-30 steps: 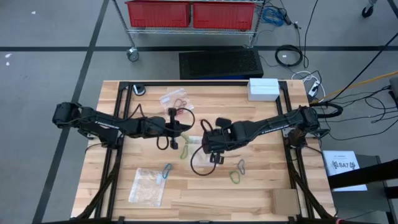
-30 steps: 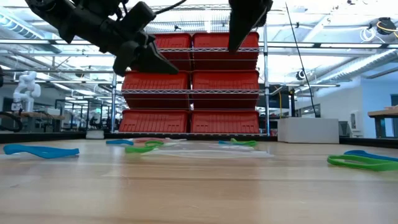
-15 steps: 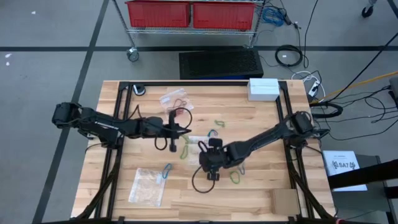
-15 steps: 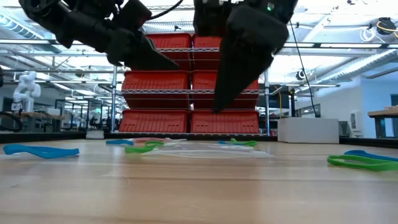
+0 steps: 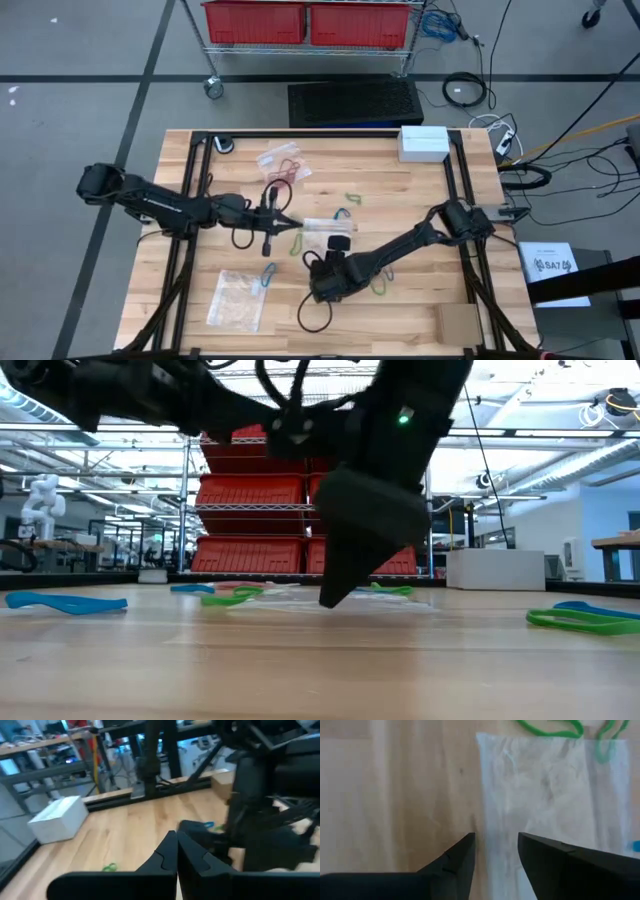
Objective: Sort rubber bands
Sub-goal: Open the middle zip bag
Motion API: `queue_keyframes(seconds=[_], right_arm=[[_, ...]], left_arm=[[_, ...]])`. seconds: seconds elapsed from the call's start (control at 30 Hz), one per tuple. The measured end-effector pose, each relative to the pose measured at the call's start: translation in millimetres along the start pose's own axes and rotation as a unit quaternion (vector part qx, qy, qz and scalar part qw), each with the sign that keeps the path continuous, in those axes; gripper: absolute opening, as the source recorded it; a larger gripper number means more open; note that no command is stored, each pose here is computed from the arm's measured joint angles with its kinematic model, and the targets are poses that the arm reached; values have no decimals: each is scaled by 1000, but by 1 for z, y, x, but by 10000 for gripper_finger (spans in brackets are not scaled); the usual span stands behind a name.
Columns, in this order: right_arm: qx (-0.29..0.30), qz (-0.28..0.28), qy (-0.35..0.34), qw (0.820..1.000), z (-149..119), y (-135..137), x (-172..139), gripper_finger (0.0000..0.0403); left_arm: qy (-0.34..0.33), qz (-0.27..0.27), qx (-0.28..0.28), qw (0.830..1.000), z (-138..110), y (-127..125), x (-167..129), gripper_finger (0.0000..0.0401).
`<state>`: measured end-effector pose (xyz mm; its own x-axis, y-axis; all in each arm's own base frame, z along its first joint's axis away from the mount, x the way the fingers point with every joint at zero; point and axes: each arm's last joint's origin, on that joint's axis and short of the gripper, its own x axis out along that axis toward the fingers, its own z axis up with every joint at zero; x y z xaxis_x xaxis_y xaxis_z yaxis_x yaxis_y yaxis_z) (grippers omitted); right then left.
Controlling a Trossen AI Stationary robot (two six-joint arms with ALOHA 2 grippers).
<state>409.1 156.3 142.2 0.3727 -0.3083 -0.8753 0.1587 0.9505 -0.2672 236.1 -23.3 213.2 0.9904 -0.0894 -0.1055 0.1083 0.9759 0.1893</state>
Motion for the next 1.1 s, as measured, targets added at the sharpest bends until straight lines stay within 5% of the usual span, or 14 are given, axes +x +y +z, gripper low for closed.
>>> queue_keyframes(seconds=[0.13,0.37,0.7,0.83,1.1], right_arm=[[-1,-23,14,1000,6,1,5,114],[14,-16,-1,1000,19,0,-8,8],[21,-2,8,1000,47,-8,-61,1],[12,-6,25,1000,53,-16,-86,0],[-12,-15,28,999,59,-28,-116,0]], left_arm=[[0,-17,1,1000,3,-7,-3,0],[29,-38,4,999,1,-14,-8,0],[59,-38,37,997,5,-17,-23,0],[59,-106,30,992,7,-20,-30,4],[62,-122,3,991,7,-22,-32,95]])
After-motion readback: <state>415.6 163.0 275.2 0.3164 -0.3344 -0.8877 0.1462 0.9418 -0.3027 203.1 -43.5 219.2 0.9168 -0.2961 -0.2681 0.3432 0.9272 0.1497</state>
